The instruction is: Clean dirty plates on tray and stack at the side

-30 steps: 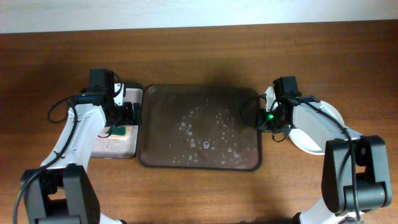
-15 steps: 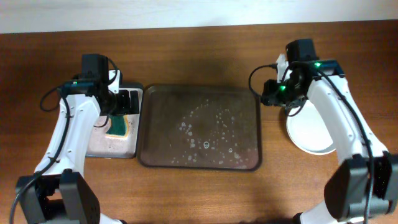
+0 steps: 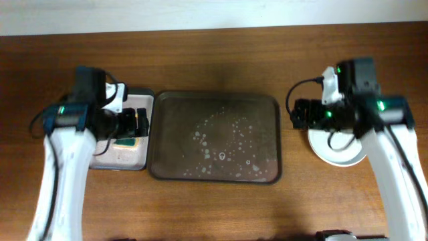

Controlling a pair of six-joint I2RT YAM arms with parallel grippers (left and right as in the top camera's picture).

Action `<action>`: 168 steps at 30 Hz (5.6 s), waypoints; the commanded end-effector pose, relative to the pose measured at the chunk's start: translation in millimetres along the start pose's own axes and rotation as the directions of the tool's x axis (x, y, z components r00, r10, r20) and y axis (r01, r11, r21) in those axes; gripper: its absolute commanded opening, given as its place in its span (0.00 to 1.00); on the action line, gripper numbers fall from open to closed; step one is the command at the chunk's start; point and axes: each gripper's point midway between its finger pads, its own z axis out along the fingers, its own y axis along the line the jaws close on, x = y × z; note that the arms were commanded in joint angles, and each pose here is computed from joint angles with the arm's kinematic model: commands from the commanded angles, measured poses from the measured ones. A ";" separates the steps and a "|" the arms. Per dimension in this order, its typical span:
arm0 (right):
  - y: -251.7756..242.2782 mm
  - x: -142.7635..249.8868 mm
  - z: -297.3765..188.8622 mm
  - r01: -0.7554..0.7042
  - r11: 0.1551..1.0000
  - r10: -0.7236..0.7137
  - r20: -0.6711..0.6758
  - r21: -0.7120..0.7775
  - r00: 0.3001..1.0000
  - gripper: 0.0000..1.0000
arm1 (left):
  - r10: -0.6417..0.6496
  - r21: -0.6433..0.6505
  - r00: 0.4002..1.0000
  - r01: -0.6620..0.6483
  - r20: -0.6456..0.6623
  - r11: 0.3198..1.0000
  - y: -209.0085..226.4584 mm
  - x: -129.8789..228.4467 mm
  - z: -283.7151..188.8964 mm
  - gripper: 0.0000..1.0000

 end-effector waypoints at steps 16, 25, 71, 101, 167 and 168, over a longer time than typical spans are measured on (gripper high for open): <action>-14.8 73.3 -108.1 0.038 0.998 -0.061 0.498 0.057 0.865 0.99 | 0.090 -0.008 0.856 -0.100 0.509 0.995 -10.6 69.3 -83.4 0.99; -15.0 73.5 -106.7 0.037 0.998 -0.061 0.491 0.058 0.869 0.99 | 0.090 -0.008 0.857 -0.100 0.508 0.995 -10.6 69.2 -83.0 0.99; -23.0 72.7 21.1 0.236 0.964 -0.220 0.858 0.120 0.465 0.99 | 0.091 -0.008 0.857 -0.100 0.508 0.995 -10.6 69.2 -83.0 0.99; -23.1 72.7 21.2 0.235 0.965 -0.220 0.858 0.120 0.465 0.99 | 0.090 -0.008 0.857 -0.100 0.508 0.995 -10.6 69.2 -83.0 1.00; -23.1 72.7 21.1 0.235 0.965 -0.220 0.858 0.120 0.465 0.99 | 0.199 -0.123 0.434 -0.197 0.879 0.973 -7.8 78.3 6.0 0.99; -23.1 72.7 21.1 0.235 0.965 -0.220 0.858 0.120 0.465 0.99 | 0.198 -0.122 0.434 -0.196 0.879 0.973 -7.8 78.3 5.9 0.99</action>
